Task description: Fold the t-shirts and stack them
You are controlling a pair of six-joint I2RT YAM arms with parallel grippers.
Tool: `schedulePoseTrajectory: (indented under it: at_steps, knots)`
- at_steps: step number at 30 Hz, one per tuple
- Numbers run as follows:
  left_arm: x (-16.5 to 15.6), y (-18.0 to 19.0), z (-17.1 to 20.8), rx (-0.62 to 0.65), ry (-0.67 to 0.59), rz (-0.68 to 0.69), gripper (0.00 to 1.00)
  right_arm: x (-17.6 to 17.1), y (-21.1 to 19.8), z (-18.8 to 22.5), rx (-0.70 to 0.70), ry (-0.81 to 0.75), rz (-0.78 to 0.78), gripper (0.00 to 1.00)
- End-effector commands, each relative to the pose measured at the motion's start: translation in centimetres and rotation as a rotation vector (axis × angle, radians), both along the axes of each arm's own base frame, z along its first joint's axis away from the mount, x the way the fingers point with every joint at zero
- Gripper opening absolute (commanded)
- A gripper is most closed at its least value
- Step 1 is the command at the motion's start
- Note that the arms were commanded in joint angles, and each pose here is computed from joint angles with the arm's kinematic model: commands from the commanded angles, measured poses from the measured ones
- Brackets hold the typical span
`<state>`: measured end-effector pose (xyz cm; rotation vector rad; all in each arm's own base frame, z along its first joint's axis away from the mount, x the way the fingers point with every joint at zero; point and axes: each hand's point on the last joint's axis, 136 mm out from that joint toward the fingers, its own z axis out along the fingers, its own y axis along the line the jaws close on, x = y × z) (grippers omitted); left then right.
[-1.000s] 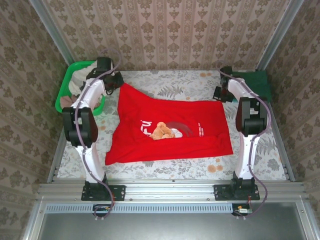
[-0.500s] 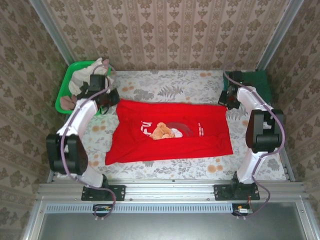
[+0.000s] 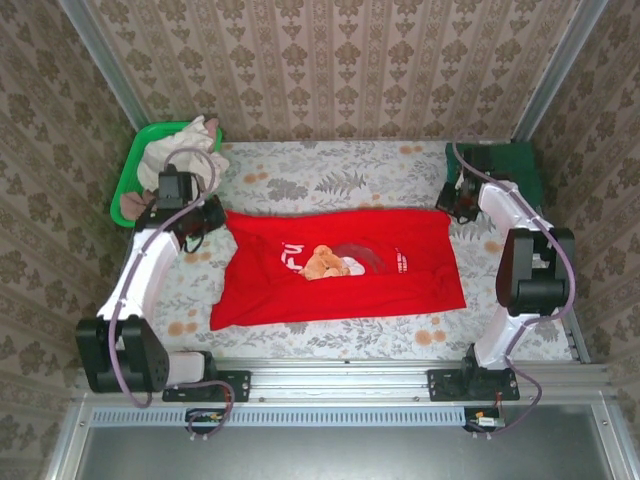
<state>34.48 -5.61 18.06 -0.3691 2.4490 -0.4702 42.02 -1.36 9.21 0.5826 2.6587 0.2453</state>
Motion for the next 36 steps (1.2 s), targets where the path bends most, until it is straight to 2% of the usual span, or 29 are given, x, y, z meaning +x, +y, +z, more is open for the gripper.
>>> schedulePoseTrajectory:
  at_steps: [1, 6, 17, 25, 29, 30, 31, 32, 34, 36]
  knots:
    - [-4.8, -0.4, -2.6, -0.019, 0.107, -0.025, 0.0, -3.6, -0.5, -2.1, -0.025, 0.098, -0.03, 0.0]
    - [-8.7, -0.2, -3.5, -0.034, 0.129, -0.004, 0.0, -6.1, -1.6, -4.4, -0.077, 0.164, -0.053, 0.0]
    - [-10.2, 0.3, -1.5, 0.013, 0.143, -0.032, 0.0, -7.8, -1.2, -2.1, -0.056, 0.123, -0.056, 0.0]
    - [-11.9, -0.9, -5.6, -0.055, 0.226, -0.048, 0.0, -9.4, -0.8, -4.9, -0.054, 0.197, -0.043, 0.0]
    - [-12.3, -1.1, -6.2, -0.055, 0.225, -0.047, 0.0, -9.9, -1.3, -5.4, -0.082, 0.219, -0.053, 0.0]
    - [-12.2, -1.2, -6.3, -0.053, 0.23, -0.047, 0.0, -9.9, -1.4, -5.3, -0.088, 0.22, -0.056, 0.04]
    - [-12.3, -1.2, -6.6, -0.049, 0.241, -0.049, 0.0, -9.9, -1.3, -5.2, -0.085, 0.22, -0.05, 0.14]
    - [-12.3, -1.2, -6.8, -0.044, 0.251, -0.049, 0.0, -10.0, -1.3, -5.0, -0.084, 0.221, -0.051, 0.2]
    - [-12.2, -1.4, -7.2, -0.042, 0.258, -0.055, 0.0, -10.1, -1.0, -3.9, -0.095, 0.201, -0.04, 0.26]
    - [-12.3, -1.7, -7.3, -0.044, 0.263, -0.06, 0.0, -10.2, -0.5, -2.3, -0.122, 0.169, -0.024, 0.29]
